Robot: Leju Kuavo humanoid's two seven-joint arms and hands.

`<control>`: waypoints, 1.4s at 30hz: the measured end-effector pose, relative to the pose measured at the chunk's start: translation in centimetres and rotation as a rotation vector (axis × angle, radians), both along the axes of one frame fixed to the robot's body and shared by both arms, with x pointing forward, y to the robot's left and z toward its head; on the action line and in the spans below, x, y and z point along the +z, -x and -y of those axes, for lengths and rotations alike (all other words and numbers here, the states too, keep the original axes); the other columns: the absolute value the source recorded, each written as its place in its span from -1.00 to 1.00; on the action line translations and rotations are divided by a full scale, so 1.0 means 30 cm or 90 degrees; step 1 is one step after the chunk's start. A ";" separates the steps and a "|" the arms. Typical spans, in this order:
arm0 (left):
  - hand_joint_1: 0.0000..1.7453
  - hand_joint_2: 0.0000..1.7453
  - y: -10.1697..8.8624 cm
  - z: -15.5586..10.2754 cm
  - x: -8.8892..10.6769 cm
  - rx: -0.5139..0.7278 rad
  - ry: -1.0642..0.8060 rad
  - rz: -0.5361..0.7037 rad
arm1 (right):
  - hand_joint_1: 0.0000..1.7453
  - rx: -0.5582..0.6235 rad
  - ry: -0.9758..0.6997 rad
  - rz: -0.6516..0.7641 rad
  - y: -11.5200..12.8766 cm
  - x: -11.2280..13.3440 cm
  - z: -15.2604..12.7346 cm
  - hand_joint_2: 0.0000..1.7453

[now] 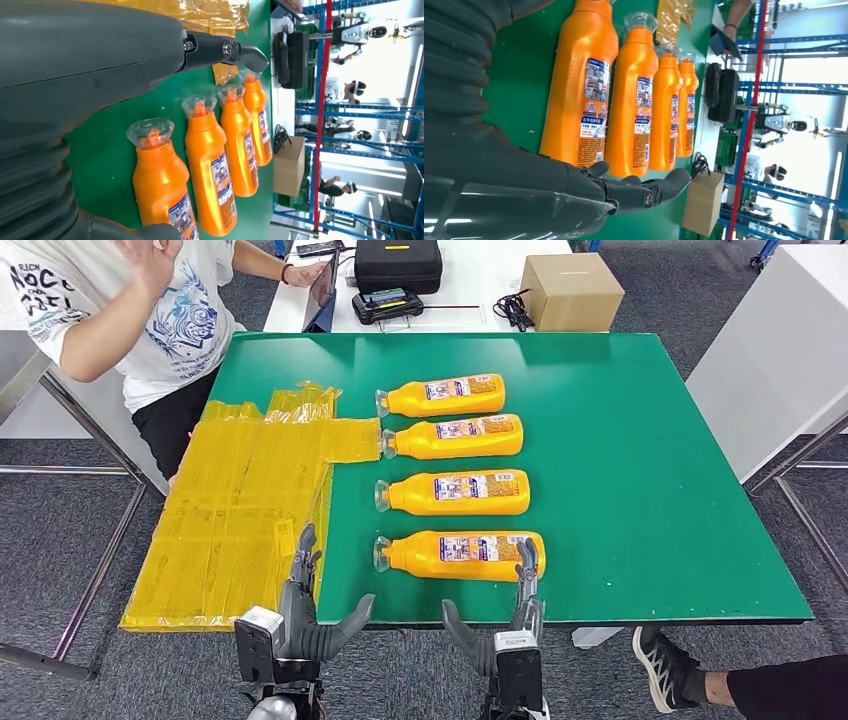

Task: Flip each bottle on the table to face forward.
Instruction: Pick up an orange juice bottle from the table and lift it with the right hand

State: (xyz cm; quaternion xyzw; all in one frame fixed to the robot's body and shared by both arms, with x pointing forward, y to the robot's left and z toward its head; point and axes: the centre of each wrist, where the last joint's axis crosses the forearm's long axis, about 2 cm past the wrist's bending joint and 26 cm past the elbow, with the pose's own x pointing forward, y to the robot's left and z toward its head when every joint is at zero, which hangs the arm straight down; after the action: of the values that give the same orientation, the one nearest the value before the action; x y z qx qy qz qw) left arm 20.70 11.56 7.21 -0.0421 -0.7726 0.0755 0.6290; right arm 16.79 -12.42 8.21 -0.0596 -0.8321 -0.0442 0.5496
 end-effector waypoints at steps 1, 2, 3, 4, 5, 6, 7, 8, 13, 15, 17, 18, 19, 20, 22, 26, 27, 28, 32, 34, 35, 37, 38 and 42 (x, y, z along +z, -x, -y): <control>-1.00 1.00 0.000 0.000 0.000 0.001 0.000 0.000 | -1.00 -0.002 0.017 0.000 -0.001 0.001 0.002 1.00; -1.00 1.00 -0.001 0.000 -0.001 0.000 -0.001 0.000 | -1.00 -0.003 0.039 0.001 -0.002 0.003 0.005 1.00; -1.00 1.00 -0.001 0.000 -0.003 -0.002 -0.001 0.000 | -1.00 -0.004 0.067 0.003 -0.005 0.006 0.009 1.00; -1.00 1.00 -0.001 0.001 -0.005 -0.004 -0.001 0.001 | -1.00 -0.004 0.098 0.007 -0.010 0.011 0.015 1.00; -1.00 1.00 -0.001 0.002 -0.008 -0.008 0.000 0.001 | -1.00 -0.005 0.128 0.011 -0.019 0.018 0.024 1.00; -1.00 1.00 -0.001 0.002 -0.011 -0.012 0.001 0.002 | -1.00 -0.007 0.156 0.015 -0.031 0.026 0.037 1.00; -1.00 1.00 0.000 0.003 -0.014 -0.015 0.002 0.003 | -1.00 -0.011 0.179 0.019 -0.047 0.034 0.055 1.00; -1.00 1.00 0.001 0.003 -0.017 -0.018 0.003 0.004 | -1.00 -0.016 0.198 0.021 -0.064 0.040 0.076 1.00; -1.00 1.00 0.003 0.004 -0.024 -0.028 0.004 0.001 | -1.00 -0.047 0.294 0.020 -0.134 0.059 0.179 1.00; -1.00 1.00 0.003 0.004 -0.025 -0.033 0.003 0.000 | -1.00 -0.059 0.331 0.014 -0.161 0.065 0.219 1.00; -1.00 1.00 0.004 0.005 -0.026 -0.036 0.001 -0.001 | -1.00 -0.070 0.356 0.012 -0.186 0.073 0.252 1.00; -1.00 1.00 0.004 0.005 -0.027 -0.038 0.001 -0.001 | -1.00 -0.075 0.364 0.012 -0.195 0.077 0.265 1.00; -1.00 1.00 0.004 0.005 -0.027 -0.039 0.001 -0.002 | -1.00 -0.079 0.372 0.010 -0.203 0.080 0.275 1.00; -1.00 1.00 0.004 0.005 -0.027 -0.040 0.000 -0.002 | -1.00 -0.081 0.381 0.007 -0.210 0.083 0.284 1.00; -1.00 1.00 0.003 0.004 -0.028 -0.044 -0.004 -0.004 | -1.00 -0.078 0.404 -0.010 -0.224 0.088 0.299 1.00; -1.00 1.00 0.003 0.004 -0.029 -0.054 -0.013 -0.008 | -1.00 -0.048 0.442 -0.057 -0.260 0.089 0.324 1.00; -1.00 1.00 0.002 0.003 -0.030 -0.056 -0.014 -0.009 | -1.00 -0.038 0.448 -0.069 -0.269 0.085 0.330 1.00; -1.00 1.00 0.002 0.003 -0.030 -0.057 -0.015 -0.009 | -1.00 -0.031 0.452 -0.079 -0.276 0.081 0.334 1.00; -1.00 1.00 0.000 -0.002 -0.032 -0.057 -0.017 -0.013 | -1.00 -0.004 0.468 -0.109 -0.301 0.069 0.350 1.00; -1.00 1.00 0.000 -0.003 -0.033 -0.059 -0.019 -0.014 | -1.00 0.022 0.479 -0.136 -0.314 0.063 0.355 1.00; -1.00 1.00 0.000 -0.003 -0.033 -0.059 -0.020 -0.014 | -1.00 0.039 0.486 -0.151 -0.320 0.058 0.356 1.00; -1.00 1.00 -0.002 -0.004 -0.033 -0.062 -0.023 -0.016 | -1.00 0.074 0.504 -0.180 -0.336 0.047 0.354 1.00; -1.00 1.00 -0.003 -0.004 -0.033 -0.064 -0.024 -0.017 | -1.00 0.088 0.513 -0.192 -0.344 0.042 0.353 1.00; -1.00 1.00 -0.007 -0.005 -0.033 -0.067 -0.025 -0.018 | -1.00 0.114 0.537 -0.209 -0.368 0.030 0.349 1.00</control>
State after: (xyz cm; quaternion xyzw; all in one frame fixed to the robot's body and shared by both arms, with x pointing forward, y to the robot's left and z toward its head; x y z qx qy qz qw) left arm 20.92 11.70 6.21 -0.0691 -0.7618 0.0278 0.6435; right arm 27.84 -22.89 9.12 -0.2120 -0.6814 0.3563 0.6032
